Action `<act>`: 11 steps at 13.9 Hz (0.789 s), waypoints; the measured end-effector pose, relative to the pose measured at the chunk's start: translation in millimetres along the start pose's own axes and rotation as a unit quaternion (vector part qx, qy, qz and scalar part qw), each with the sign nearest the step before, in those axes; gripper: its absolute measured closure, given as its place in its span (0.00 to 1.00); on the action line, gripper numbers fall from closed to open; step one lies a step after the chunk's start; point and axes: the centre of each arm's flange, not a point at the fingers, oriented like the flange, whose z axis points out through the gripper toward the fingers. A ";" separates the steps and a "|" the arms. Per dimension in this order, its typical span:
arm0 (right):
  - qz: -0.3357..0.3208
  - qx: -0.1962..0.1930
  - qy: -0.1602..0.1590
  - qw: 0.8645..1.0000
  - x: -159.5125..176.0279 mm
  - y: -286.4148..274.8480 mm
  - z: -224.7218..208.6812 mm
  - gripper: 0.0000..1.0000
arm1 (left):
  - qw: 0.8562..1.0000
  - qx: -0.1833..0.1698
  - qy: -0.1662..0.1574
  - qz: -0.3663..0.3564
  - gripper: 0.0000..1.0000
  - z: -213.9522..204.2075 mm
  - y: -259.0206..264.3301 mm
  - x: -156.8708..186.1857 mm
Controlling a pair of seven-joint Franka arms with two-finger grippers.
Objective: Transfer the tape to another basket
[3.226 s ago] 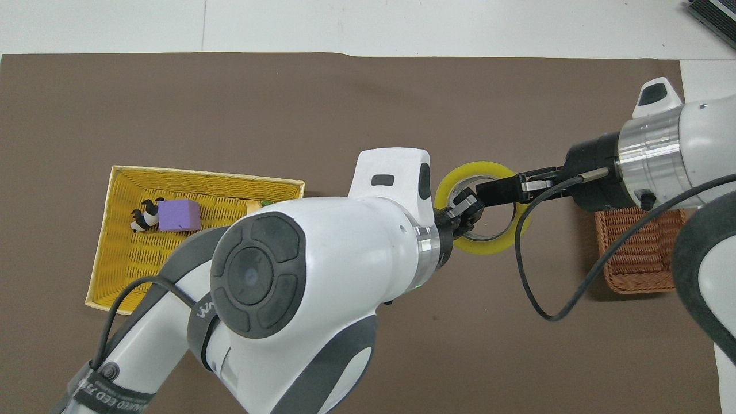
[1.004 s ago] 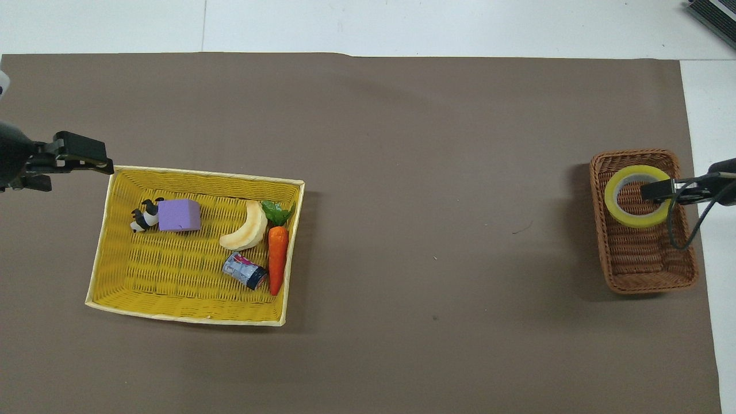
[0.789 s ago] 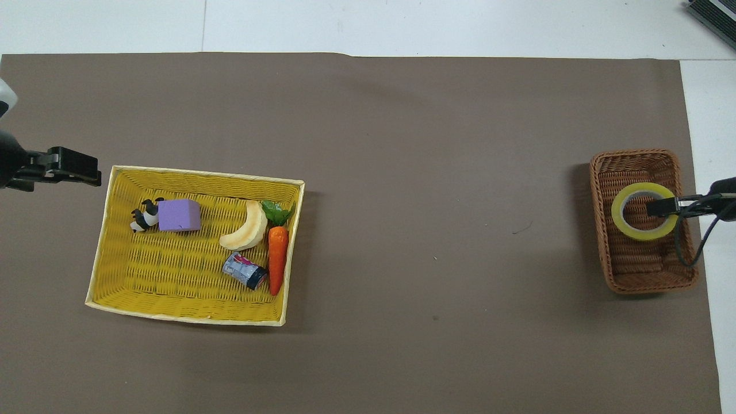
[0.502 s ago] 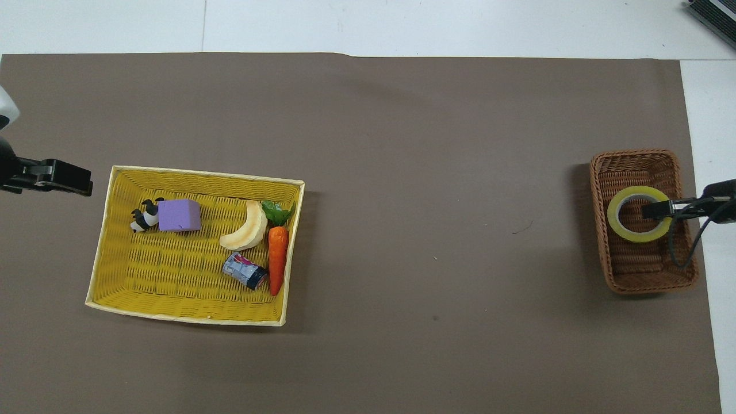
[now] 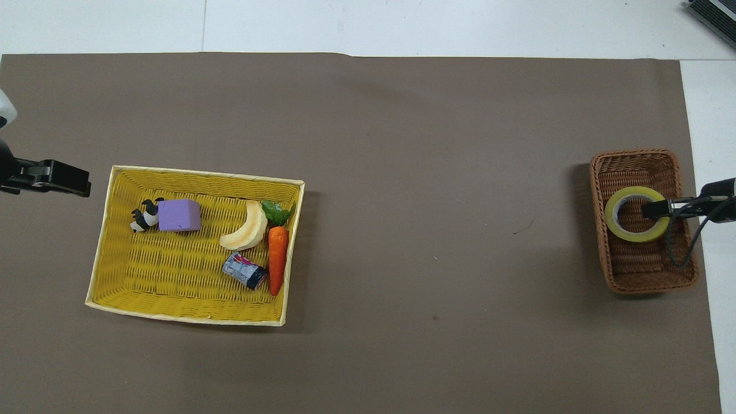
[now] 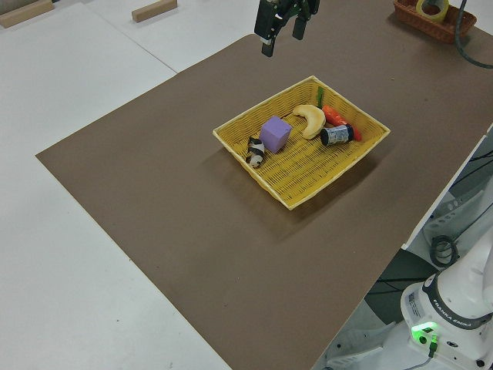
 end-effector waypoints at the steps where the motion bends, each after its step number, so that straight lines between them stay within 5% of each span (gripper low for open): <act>1: 0.013 -0.009 0.008 1.000 10.4 -15.1 -11.1 0.04 | 1.000 -0.001 0.001 0.000 0.00 -0.9 0.5 -0.4; 6: 0.056 -0.103 0.045 0.992 51.3 -116.1 -69.8 0.00 | 1.000 -0.024 0.000 -0.001 0.00 -5.4 4.4 -4.9; 11: 0.077 -0.153 0.043 0.984 37.4 -220.8 -109.8 0.00 | 1.000 -0.027 -0.007 -0.008 0.00 -0.4 -3.5 -16.9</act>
